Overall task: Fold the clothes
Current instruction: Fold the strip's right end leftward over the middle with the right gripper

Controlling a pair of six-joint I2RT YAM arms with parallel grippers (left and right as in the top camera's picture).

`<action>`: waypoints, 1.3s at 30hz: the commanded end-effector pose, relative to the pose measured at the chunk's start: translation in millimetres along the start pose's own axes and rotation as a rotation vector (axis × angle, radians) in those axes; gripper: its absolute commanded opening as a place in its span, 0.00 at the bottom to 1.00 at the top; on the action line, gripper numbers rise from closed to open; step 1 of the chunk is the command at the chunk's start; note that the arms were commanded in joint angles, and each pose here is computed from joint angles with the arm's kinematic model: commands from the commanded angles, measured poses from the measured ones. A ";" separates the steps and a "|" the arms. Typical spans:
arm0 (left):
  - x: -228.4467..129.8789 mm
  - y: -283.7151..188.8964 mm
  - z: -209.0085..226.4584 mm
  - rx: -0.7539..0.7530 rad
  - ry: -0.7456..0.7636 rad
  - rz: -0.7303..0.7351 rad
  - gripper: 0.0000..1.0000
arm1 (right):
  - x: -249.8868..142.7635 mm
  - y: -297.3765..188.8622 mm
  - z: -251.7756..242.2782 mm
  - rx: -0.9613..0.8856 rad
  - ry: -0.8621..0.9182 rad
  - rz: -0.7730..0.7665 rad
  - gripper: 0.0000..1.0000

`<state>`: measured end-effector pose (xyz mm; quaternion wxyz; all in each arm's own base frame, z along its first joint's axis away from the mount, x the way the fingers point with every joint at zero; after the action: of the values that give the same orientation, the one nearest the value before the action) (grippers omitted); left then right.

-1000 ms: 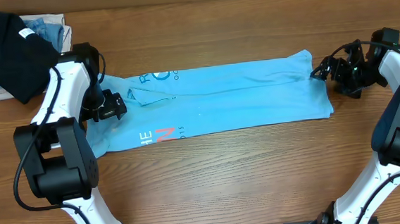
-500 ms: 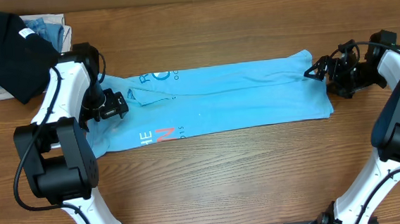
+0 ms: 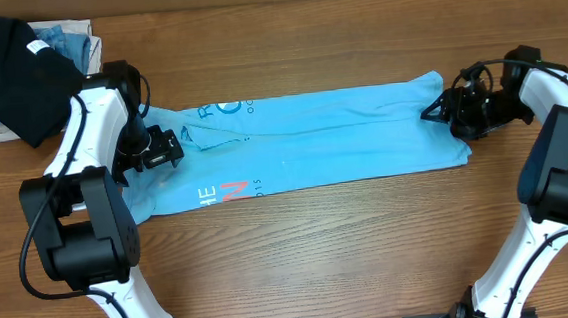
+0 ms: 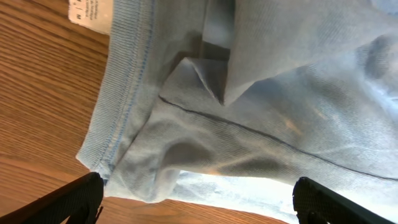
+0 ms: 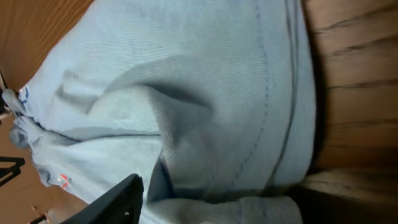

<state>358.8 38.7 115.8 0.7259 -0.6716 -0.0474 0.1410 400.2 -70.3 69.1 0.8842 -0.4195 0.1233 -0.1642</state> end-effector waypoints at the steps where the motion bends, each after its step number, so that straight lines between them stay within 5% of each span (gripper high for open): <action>1: -0.8 -3.6 -0.3 -0.022 -0.025 -0.009 1.00 | -8.8 25.9 -13.1 -0.059 0.015 0.065 0.54; 8: -1.1 -3.6 -0.3 -0.021 -0.025 -0.008 1.00 | -2.8 28.1 -19.1 -0.159 0.076 0.024 0.04; 23: -1.2 -3.6 -0.2 -0.021 -0.025 -0.007 1.00 | 0.3 -23.0 -47.7 -0.335 0.386 -0.120 0.04; 39: 0.1 -3.6 -1.2 -0.024 -0.024 -0.015 1.00 | -21.8 -111.7 3.9 -0.500 0.394 -0.388 0.04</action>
<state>359.9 37.7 115.4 0.7222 -0.6757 -0.0497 0.1394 362.5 -128.4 139.0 0.6872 -0.5798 0.2660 -0.3476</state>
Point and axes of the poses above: each gripper's point midway between its finger pads, its own y axis out along the fingers, its own z axis along the line the jaws close on, x = y × z, the point moved 7 cm from there along -y, back along the fingers, and after that the axes turned 9 degrees about y, right-handed, at the moved point
